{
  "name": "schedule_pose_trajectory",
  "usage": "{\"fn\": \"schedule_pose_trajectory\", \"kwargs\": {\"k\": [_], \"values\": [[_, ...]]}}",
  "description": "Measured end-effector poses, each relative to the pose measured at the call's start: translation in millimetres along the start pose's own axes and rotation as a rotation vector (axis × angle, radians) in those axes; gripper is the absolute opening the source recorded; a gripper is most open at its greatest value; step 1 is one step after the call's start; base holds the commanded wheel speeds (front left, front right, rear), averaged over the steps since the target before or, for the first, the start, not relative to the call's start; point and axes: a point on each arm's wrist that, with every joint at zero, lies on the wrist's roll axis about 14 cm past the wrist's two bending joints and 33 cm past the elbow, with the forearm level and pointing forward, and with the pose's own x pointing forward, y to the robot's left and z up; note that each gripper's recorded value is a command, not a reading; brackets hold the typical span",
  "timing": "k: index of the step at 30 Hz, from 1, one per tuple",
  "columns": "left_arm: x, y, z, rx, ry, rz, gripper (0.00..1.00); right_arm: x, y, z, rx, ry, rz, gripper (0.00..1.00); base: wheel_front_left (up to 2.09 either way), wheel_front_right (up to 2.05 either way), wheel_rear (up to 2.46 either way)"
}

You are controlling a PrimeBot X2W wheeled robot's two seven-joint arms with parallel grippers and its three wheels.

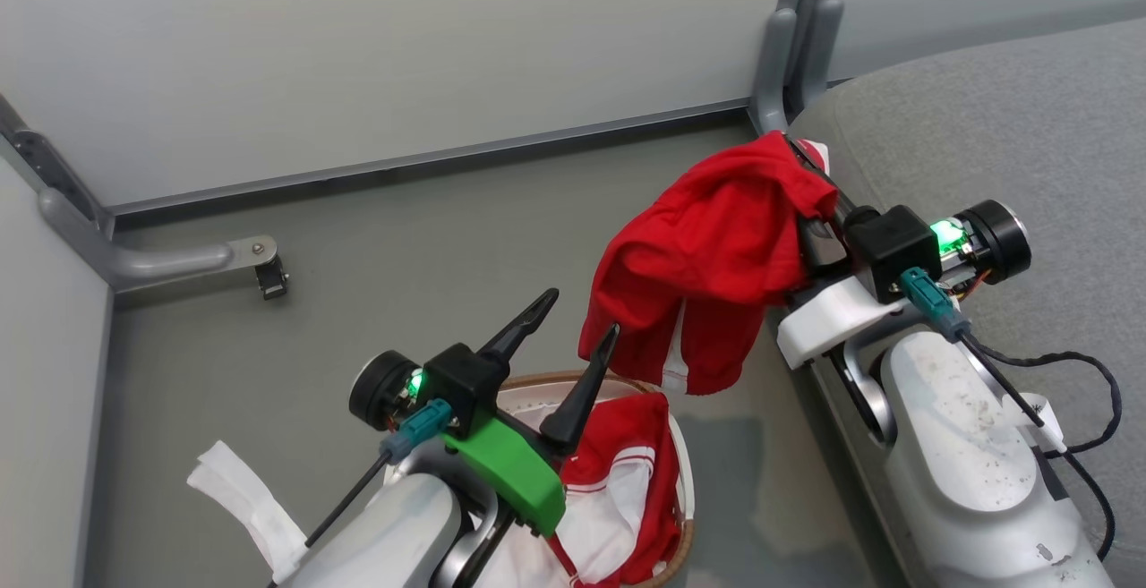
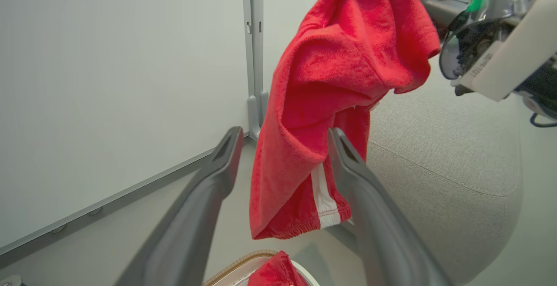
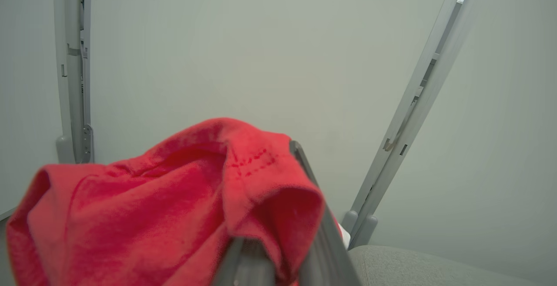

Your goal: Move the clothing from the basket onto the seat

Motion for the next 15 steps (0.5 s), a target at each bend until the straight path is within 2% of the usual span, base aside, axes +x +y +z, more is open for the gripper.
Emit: {"fn": "schedule_pose_trajectory", "kwargs": {"k": [8,15], "values": [[-1.9,-11.1,-13.3,-0.041,0.016,-0.001,1.00,-16.7,-17.2,-7.4,-0.006,0.030,-0.056,0.00,0.00,0.00,0.00],[2.6,-23.4,-20.6,-0.034,0.029,-0.040,1.00,-31.6,-39.2,-10.4,-0.024,0.049,-0.121,0.00,0.00,0.00,0.00]]}}
